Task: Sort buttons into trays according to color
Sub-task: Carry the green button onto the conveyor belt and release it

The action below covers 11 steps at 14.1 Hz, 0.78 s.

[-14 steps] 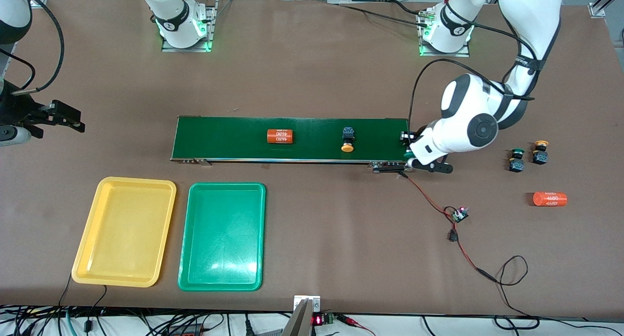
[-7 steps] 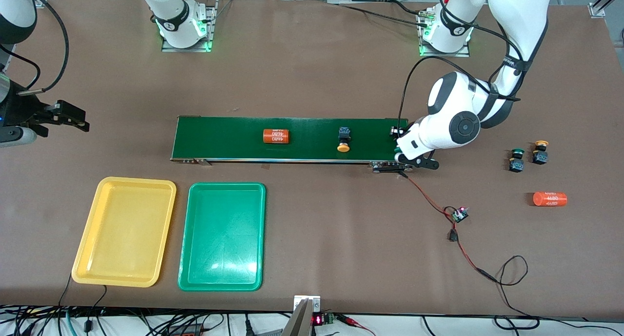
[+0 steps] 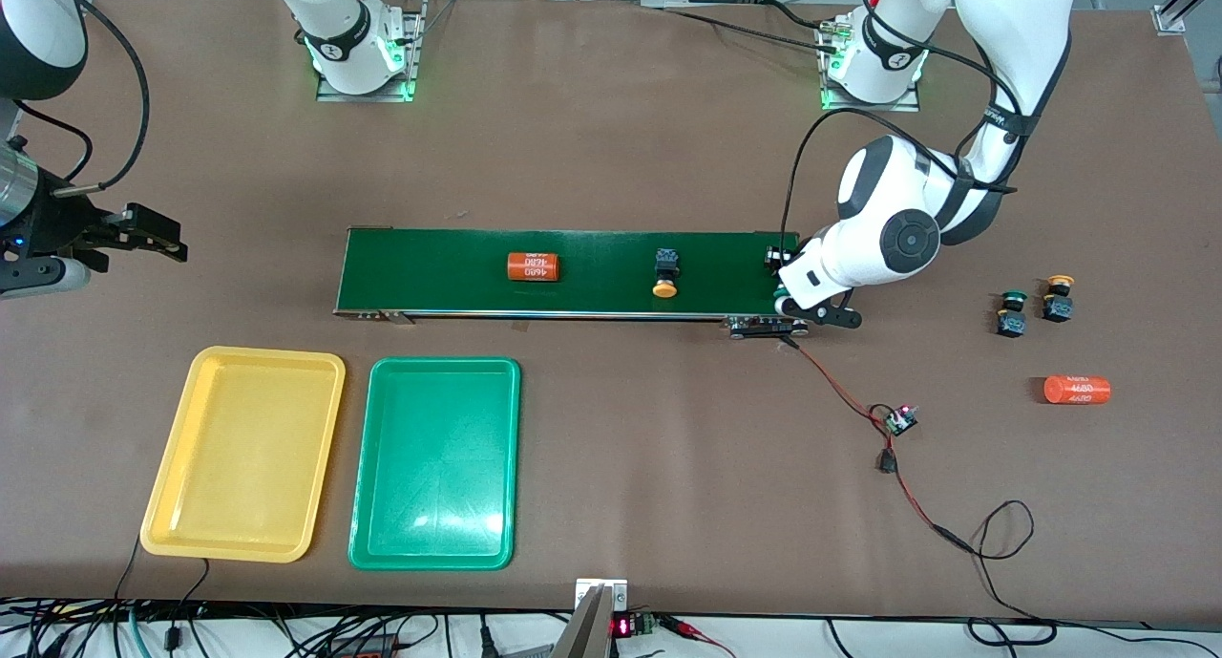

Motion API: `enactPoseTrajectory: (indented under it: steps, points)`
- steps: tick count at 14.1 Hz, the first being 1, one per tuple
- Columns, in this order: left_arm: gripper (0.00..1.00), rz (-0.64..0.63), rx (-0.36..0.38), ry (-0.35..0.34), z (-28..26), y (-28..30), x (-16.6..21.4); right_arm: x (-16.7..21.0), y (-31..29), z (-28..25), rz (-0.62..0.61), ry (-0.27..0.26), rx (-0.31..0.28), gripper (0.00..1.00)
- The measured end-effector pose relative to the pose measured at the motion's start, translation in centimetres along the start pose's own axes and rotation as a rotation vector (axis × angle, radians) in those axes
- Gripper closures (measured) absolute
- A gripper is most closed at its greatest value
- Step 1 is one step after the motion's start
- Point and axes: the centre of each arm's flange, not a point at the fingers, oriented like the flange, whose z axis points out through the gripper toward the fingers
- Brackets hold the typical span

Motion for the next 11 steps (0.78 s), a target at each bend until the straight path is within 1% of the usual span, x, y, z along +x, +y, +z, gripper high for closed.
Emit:
enactPoseTrajectory:
  steps: [8, 9, 11]
  points:
    - [0.59, 0.0, 0.003, 0.003, -0.03, -0.04, -0.32, 0.09, 0.27, -0.23, -0.003, 0.005, -0.026, 0.0]
    - [0.52, 0.0, 0.004, 0.001, 0.06, -0.06, -0.37, 0.09, 0.33, -0.25, -0.004, 0.005, -0.032, 0.0]
    - [0.36, 0.0, 0.004, 0.0, 0.12, -0.06, -0.41, 0.08, 0.36, -0.28, -0.005, 0.005, -0.036, 0.0]
